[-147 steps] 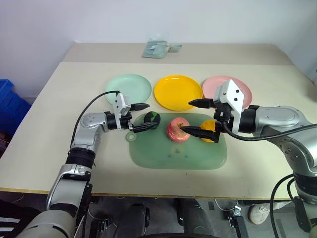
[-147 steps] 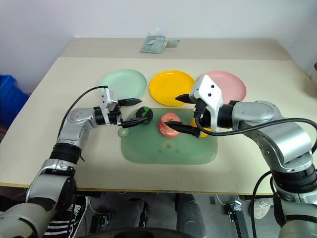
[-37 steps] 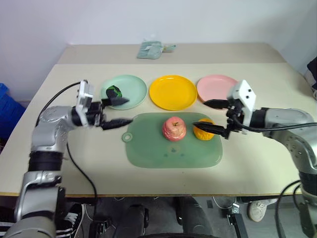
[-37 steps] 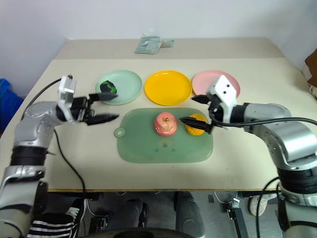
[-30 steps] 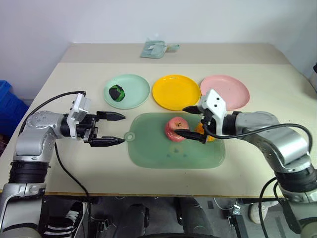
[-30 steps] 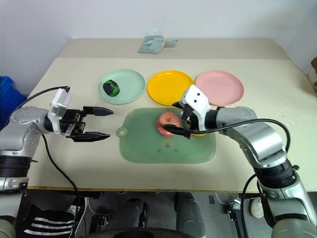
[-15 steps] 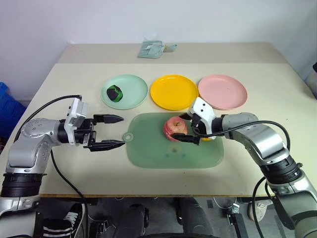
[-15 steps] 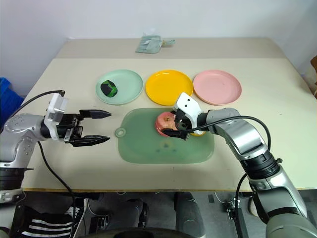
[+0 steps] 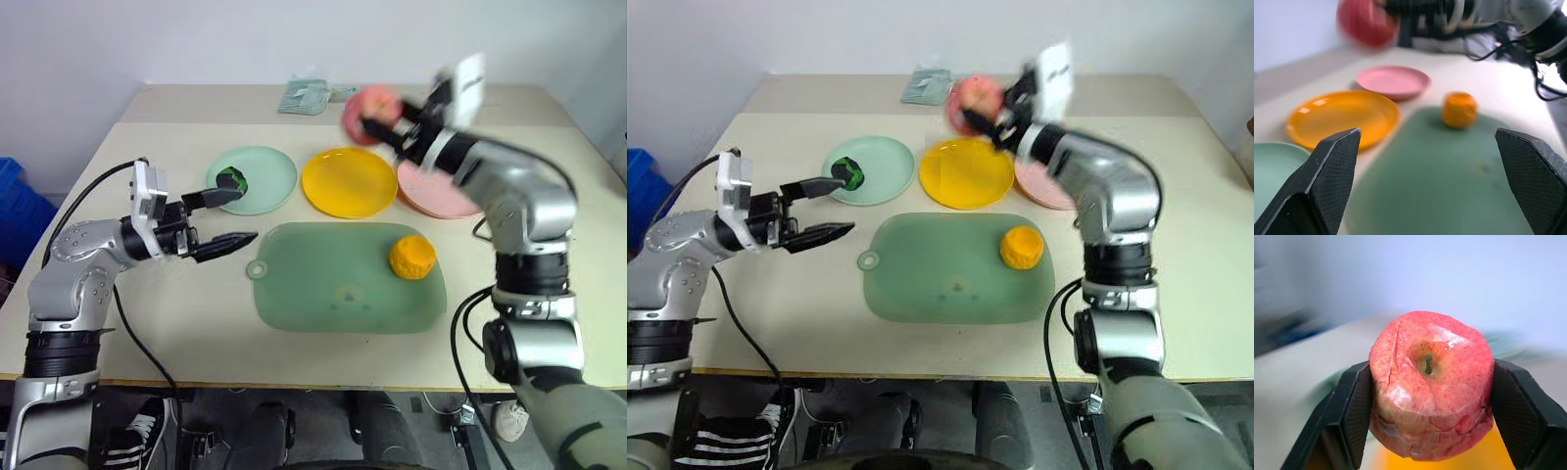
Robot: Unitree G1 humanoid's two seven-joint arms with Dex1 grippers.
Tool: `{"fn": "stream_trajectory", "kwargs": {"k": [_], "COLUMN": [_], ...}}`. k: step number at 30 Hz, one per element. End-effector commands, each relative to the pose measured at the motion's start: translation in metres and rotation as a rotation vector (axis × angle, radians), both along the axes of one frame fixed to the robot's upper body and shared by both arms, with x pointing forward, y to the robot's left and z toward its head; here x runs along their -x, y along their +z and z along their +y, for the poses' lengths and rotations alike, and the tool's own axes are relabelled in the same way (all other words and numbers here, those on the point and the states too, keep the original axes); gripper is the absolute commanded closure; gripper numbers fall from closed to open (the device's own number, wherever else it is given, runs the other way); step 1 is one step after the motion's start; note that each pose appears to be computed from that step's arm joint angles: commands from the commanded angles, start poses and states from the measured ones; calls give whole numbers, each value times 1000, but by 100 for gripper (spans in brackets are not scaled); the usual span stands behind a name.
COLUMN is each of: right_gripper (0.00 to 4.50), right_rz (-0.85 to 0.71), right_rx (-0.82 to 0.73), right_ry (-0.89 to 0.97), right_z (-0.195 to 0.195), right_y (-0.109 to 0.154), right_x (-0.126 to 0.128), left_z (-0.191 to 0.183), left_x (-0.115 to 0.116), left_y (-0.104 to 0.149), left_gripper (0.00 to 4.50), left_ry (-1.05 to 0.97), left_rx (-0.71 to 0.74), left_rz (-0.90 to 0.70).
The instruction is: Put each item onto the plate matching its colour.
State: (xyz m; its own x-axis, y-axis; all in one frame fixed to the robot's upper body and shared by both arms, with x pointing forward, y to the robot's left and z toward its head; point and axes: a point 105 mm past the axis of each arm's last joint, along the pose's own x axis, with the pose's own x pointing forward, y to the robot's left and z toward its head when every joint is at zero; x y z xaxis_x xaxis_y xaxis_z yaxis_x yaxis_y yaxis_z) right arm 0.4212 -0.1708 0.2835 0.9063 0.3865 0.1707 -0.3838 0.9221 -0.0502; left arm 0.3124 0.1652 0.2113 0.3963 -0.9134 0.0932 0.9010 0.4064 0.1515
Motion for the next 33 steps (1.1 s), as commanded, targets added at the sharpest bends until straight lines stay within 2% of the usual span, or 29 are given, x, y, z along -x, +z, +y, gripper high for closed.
{"fn": "stream_trajectory", "kwargs": {"k": [1,4,7,10,14,16,18,20,22,23,27,30,33], "right_gripper": [152,152,152,14,3,3,3,3,3,3,3,3,3], "right_rz": [64,109,154,197,138,69,-24,-37,4,34,215,310,332], "right_rx": [26,73,89,30,12,-24,-52,-64,52,99,351,474,496], "right_ry": [-340,-412,-369,-321,-353,-346,-253,45,338,419,610,602,567], "right_z": [-72,-94,-91,-87,-92,-93,-81,-43,-9,0,7,0,-4], "right_y": [-26,-44,-63,-77,-59,-41,-16,-7,-20,-29,-77,-103,-112], "right_x": [-16,-17,-18,-17,-17,-15,-9,11,46,59,102,109,105], "left_z": [-5,-5,-9,-8,-10,-10,-11,-11,-11,-10,-11,-10,-9], "left_x": [-14,-29,-23,-24,-16,-13,-8,2,12,15,28,37,37], "left_y": [4,0,3,4,7,8,10,15,17,17,8,-9,-14], "left_gripper": [0,0,0,0,0,0,0,0,0,0,0,0,0], "left_ry": [64,143,89,92,53,40,9,-52,-112,-126,-203,-252,-256], "left_rx": [13,2,12,-3,12,20,28,56,65,62,7,-98,-123], "left_rz": [14,24,37,23,24,13,8,10,15,17,44,69,93]}}
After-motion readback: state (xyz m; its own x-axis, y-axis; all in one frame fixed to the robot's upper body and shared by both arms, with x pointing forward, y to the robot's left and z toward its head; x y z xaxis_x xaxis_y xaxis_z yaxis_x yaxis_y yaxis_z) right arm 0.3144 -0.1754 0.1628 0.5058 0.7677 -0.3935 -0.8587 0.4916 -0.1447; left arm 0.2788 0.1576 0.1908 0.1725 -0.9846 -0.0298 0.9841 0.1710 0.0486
